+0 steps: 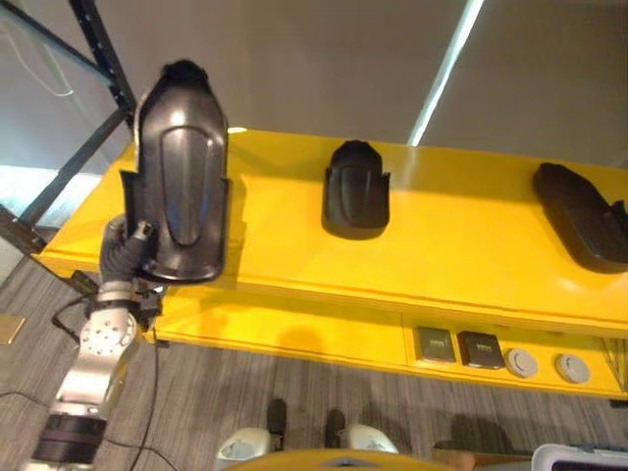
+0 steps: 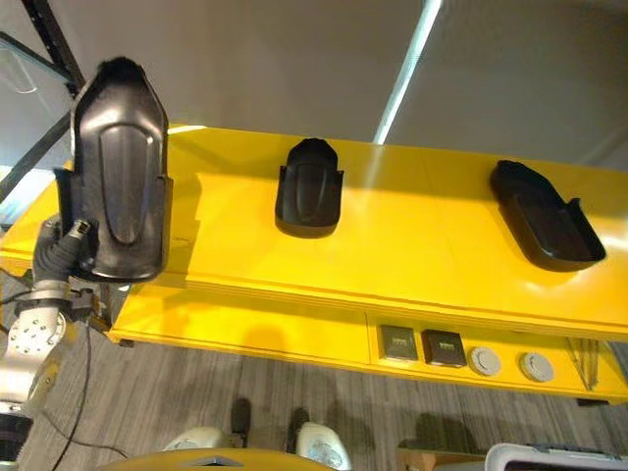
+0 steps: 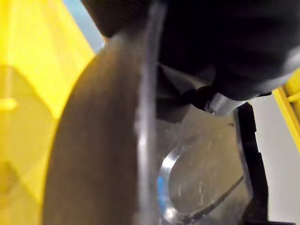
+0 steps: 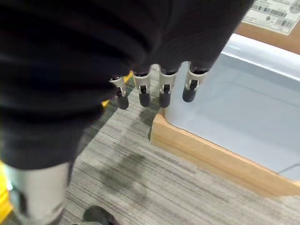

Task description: Move parts from the plastic box to the shelf.

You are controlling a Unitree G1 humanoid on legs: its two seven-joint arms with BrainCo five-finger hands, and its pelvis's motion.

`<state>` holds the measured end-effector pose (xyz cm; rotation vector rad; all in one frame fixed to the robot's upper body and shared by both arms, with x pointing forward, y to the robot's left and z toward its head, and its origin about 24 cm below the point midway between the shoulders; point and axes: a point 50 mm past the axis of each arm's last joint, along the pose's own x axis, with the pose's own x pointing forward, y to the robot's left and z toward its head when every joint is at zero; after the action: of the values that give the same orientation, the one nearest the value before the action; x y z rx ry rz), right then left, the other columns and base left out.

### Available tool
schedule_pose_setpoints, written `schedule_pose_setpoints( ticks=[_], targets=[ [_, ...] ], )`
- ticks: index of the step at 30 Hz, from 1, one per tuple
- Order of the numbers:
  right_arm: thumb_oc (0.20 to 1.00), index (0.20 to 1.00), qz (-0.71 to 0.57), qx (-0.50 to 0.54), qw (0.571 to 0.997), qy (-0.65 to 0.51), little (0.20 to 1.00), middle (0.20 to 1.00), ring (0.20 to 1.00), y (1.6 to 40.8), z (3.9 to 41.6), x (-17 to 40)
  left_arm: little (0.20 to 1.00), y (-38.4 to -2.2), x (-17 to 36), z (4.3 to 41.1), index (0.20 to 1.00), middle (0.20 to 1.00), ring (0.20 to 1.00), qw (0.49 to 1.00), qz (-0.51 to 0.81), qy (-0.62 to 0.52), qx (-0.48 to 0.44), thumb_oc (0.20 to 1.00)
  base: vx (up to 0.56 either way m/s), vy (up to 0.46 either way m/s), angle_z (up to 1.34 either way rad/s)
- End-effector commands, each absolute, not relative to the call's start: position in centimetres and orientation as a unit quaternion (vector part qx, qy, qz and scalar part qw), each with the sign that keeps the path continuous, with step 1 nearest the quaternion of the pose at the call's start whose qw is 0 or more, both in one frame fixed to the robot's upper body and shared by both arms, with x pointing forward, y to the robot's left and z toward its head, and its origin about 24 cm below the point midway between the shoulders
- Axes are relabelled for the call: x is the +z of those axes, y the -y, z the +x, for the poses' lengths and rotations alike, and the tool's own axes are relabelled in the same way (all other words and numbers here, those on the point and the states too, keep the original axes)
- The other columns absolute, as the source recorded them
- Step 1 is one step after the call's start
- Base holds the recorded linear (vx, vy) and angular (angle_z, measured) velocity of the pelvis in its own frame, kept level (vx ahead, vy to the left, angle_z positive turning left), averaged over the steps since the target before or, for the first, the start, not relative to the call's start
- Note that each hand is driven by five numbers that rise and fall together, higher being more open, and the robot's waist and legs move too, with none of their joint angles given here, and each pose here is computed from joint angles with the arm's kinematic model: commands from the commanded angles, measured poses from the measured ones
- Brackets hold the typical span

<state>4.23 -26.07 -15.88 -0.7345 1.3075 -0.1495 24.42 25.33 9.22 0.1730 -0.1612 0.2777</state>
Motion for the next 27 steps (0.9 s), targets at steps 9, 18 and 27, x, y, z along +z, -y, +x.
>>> schedule_pose_setpoints(
  ticks=[9, 18, 27],
  targets=[
    [1.0, 1.0, -0.352, -0.052, 0.714, -0.603, 1.0, 1.0, 1.0, 27.0, 4.6, -15.6, 0.2, -23.8, 12.5, 25.2, 0.2, 0.2, 0.2, 0.977, 0.067, 0.158, 0.127, 0.2, 0.08, -0.09, -0.04],
    [1.0, 1.0, -0.354, -0.082, 0.7, -0.615, 1.0, 1.0, 1.0, 28.6, 4.2, -15.2, 0.2, -24.6, 13.9, 26.3, 0.2, 0.2, 0.2, 0.971, 0.106, 0.165, 0.138, 0.2, 0.0, 0.097, -0.11],
    [1.0, 1.0, -0.348, -0.068, 0.706, -0.612, 1.0, 1.0, 1.0, 28.5, 3.2, -15.2, 0.2, -27.5, 13.9, 28.4, 0.2, 0.2, 0.2, 0.956, 0.178, 0.116, 0.2, 0.2, 0.02, 0.205, -0.09]
  ],
)
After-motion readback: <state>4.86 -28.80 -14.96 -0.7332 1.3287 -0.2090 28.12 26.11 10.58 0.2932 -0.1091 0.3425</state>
